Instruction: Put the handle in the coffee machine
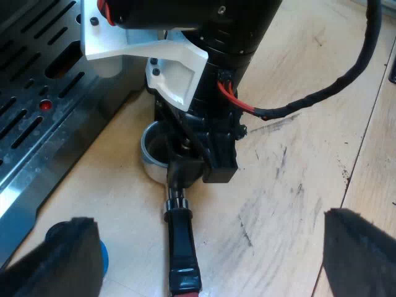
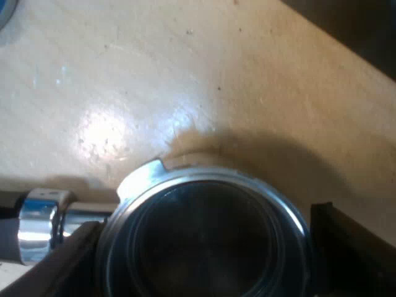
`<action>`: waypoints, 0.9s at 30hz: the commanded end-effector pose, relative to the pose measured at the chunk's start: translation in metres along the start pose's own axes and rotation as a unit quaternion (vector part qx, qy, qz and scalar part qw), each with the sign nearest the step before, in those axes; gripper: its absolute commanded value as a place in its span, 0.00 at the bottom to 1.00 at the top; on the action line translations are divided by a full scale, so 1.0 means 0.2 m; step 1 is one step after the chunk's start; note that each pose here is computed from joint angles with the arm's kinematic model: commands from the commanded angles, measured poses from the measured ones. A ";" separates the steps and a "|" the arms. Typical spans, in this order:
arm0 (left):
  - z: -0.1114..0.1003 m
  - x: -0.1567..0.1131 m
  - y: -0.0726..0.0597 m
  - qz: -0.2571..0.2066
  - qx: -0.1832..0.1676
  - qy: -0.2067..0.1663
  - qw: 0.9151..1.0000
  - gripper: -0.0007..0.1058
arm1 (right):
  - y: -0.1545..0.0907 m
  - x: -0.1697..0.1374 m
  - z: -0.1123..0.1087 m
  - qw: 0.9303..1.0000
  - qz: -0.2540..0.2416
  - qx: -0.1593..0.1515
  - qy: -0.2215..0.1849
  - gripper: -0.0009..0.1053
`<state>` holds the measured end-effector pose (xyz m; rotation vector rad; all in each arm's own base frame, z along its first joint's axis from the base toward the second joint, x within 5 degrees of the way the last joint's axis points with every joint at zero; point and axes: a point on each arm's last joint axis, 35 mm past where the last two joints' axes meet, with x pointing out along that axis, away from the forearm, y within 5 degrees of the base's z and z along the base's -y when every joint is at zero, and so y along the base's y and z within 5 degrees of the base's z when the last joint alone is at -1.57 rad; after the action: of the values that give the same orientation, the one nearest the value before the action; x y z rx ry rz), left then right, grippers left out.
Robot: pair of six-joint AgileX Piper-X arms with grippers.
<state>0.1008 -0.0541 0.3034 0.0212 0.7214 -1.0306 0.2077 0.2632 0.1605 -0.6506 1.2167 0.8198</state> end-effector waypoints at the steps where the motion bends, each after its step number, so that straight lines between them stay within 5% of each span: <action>1: 0.00 0.00 0.00 0.002 0.000 0.000 1.000 0.71 | 0.00 -0.02 -0.01 1.000 0.005 0.005 0.012 0.01; 12: 0.00 0.00 -0.01 -0.018 0.053 -0.005 0.998 0.71 | 0.01 -0.20 -0.08 0.996 0.004 0.081 0.024 0.01; 16: 0.00 0.00 -0.01 -0.019 0.067 -0.006 0.998 0.71 | 0.01 -0.27 -0.11 0.996 0.004 0.085 0.032 0.01; 27: 0.01 0.07 0.03 -0.044 0.065 0.028 0.997 0.71 | 0.02 -0.46 -0.14 0.990 0.011 0.140 0.007 0.01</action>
<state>0.1097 -0.0598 0.2960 0.1272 0.7054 -1.1279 0.1771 0.2247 0.2320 -0.4496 1.3353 0.6307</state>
